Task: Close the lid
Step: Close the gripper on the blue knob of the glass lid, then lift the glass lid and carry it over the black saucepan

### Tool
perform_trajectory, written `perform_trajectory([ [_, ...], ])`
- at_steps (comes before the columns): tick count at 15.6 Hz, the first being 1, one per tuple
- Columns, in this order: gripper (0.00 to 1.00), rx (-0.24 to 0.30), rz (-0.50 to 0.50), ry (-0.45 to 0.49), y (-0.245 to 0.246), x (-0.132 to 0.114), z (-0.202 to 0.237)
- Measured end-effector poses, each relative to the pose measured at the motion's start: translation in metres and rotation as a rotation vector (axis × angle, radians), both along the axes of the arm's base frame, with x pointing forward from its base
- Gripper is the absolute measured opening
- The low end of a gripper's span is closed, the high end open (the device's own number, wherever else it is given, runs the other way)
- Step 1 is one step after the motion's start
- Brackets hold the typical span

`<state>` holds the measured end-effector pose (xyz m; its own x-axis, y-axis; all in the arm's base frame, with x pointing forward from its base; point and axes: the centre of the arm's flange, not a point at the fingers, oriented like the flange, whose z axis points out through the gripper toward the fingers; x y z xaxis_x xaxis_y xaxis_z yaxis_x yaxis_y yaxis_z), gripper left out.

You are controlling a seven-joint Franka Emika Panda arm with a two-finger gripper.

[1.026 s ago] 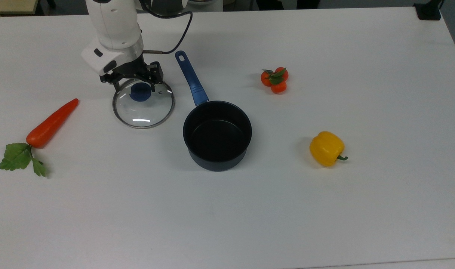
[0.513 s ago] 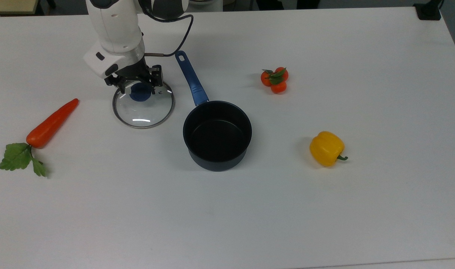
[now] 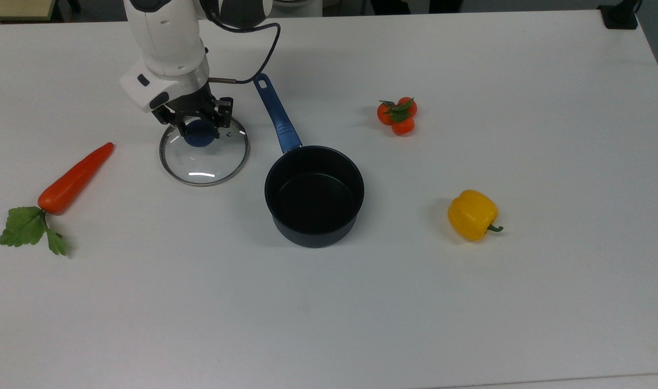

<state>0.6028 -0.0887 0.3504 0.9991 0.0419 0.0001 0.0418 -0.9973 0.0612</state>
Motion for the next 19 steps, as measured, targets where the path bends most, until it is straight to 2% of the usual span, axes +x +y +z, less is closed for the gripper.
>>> perform_trajectory([
  [5,0.61,-0.004,-0.060,-0.024,-0.002,0.010,0.023],
  [9,0.61,-0.006,-0.093,-0.032,-0.005,0.025,0.086],
  [12,0.61,0.015,-0.102,-0.059,0.005,0.036,0.145],
  [16,0.61,0.033,-0.013,-0.123,0.071,0.049,0.187],
  [19,0.61,0.040,0.084,-0.126,0.138,0.061,0.181],
])
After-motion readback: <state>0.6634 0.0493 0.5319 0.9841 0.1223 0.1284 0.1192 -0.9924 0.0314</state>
